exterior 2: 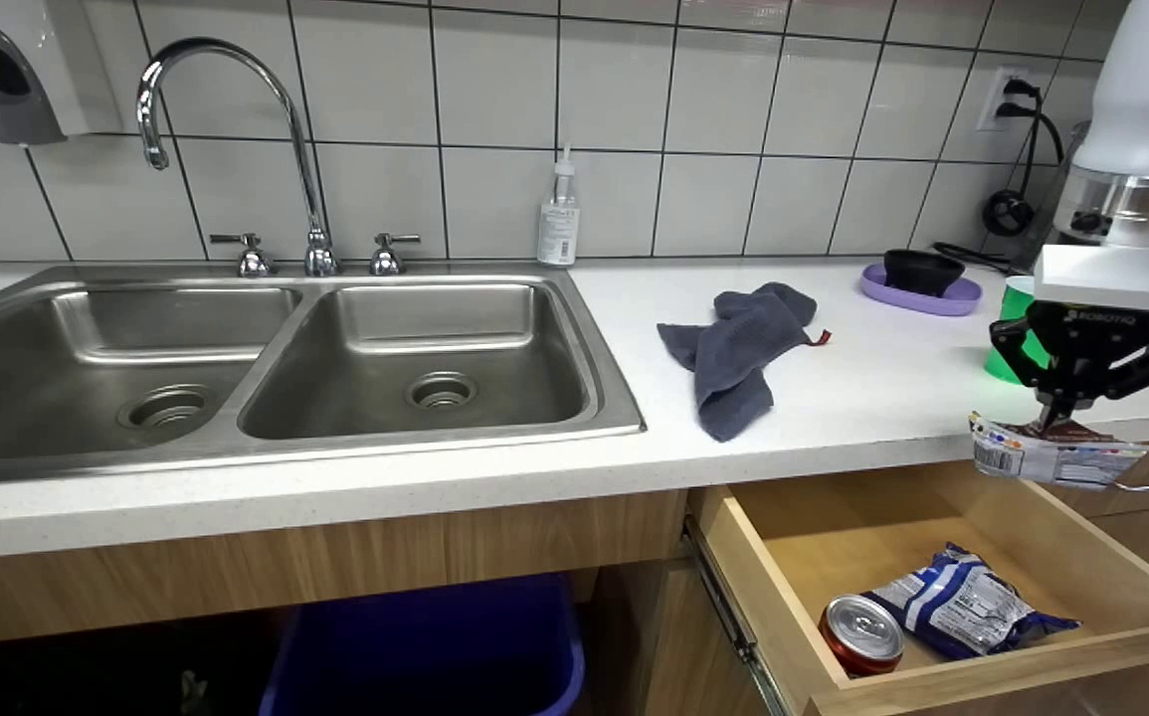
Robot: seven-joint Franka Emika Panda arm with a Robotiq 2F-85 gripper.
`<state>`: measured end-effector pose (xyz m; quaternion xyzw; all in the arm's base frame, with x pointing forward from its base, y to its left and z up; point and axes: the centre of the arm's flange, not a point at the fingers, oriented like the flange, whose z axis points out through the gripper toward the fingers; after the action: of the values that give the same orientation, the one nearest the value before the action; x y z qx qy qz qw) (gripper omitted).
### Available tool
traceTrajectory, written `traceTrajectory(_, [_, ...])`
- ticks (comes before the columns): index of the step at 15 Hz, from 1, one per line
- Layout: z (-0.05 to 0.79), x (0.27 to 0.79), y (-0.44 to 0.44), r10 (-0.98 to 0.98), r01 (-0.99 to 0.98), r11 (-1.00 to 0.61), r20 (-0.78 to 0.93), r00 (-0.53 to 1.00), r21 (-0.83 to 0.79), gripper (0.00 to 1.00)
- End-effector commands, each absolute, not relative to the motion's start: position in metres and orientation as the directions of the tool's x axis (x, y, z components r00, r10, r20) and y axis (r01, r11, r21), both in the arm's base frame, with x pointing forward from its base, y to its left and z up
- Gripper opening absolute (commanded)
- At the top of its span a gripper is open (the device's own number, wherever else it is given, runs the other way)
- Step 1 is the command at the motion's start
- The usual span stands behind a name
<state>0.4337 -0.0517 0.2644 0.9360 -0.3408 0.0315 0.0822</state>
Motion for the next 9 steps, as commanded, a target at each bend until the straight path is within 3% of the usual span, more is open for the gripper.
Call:
traceTrajectory(1, [0.262,0.421,-0.049,-0.633,-0.640,-0.750,0.100,0.768,0.168,0.00])
traceTrajectory(9, [0.226,0.423,-0.052,-0.646,-0.656,-0.729,0.122,0.754,0.195,0.00])
